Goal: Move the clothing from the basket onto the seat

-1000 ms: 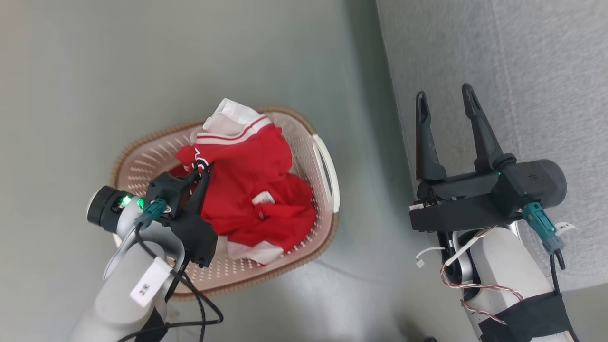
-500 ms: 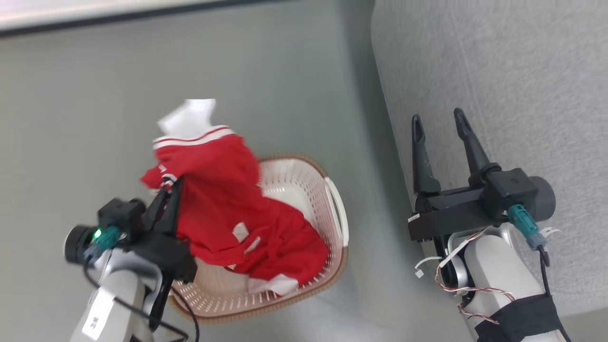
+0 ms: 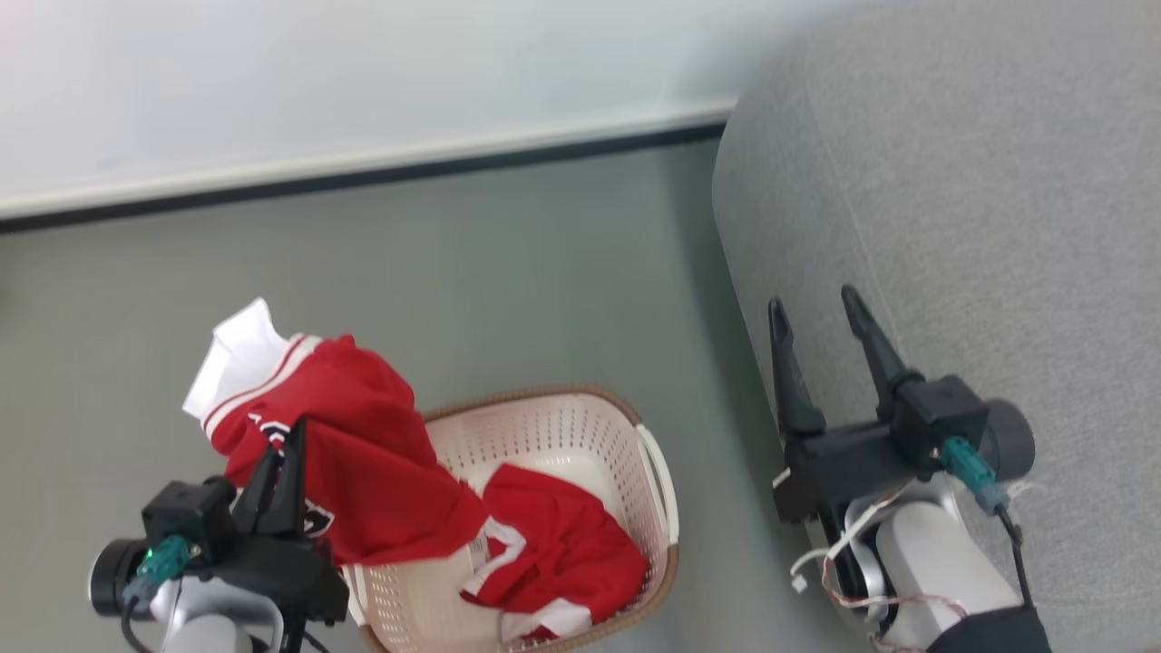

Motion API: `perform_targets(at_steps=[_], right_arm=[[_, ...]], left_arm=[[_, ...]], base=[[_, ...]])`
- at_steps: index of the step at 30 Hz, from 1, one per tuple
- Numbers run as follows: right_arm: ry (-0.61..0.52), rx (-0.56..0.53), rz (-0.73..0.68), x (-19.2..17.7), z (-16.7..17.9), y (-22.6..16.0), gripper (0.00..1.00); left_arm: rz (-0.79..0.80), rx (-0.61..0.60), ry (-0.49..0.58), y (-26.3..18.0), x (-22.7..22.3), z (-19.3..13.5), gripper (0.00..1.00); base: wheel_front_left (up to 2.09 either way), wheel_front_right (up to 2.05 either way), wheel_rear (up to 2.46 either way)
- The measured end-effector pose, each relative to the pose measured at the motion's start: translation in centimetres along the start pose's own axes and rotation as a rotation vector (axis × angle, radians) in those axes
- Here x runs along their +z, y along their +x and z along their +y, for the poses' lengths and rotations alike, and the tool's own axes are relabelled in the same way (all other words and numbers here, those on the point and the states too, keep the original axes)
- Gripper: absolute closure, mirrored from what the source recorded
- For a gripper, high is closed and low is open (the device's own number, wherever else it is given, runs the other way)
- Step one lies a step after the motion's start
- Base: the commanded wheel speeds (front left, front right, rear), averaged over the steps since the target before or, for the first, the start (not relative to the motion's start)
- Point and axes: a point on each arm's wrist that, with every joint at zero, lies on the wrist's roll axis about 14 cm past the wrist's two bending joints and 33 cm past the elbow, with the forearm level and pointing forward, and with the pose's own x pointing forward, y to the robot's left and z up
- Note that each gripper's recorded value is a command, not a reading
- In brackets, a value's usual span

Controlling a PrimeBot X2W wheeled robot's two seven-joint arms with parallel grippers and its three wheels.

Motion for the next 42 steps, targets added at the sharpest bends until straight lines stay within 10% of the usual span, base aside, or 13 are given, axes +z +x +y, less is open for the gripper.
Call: perform_targets(at_steps=[17,42], right_arm=[[0.021,0.084,-0.043,2.7,2.2,-5.7,0.0],[0.0,0.54,-0.131,6.3,14.6,-9.4,0.0]], left_arm=[[-0.229,-0.085,0.042,-5.4,7.4,-4.9,1.0],[-0.39,-0.214,0.115,-9.4,12.5,-10.1,1.0]], base=[[0.0,0.0,0.0],[0.0,0.0,0.0]])
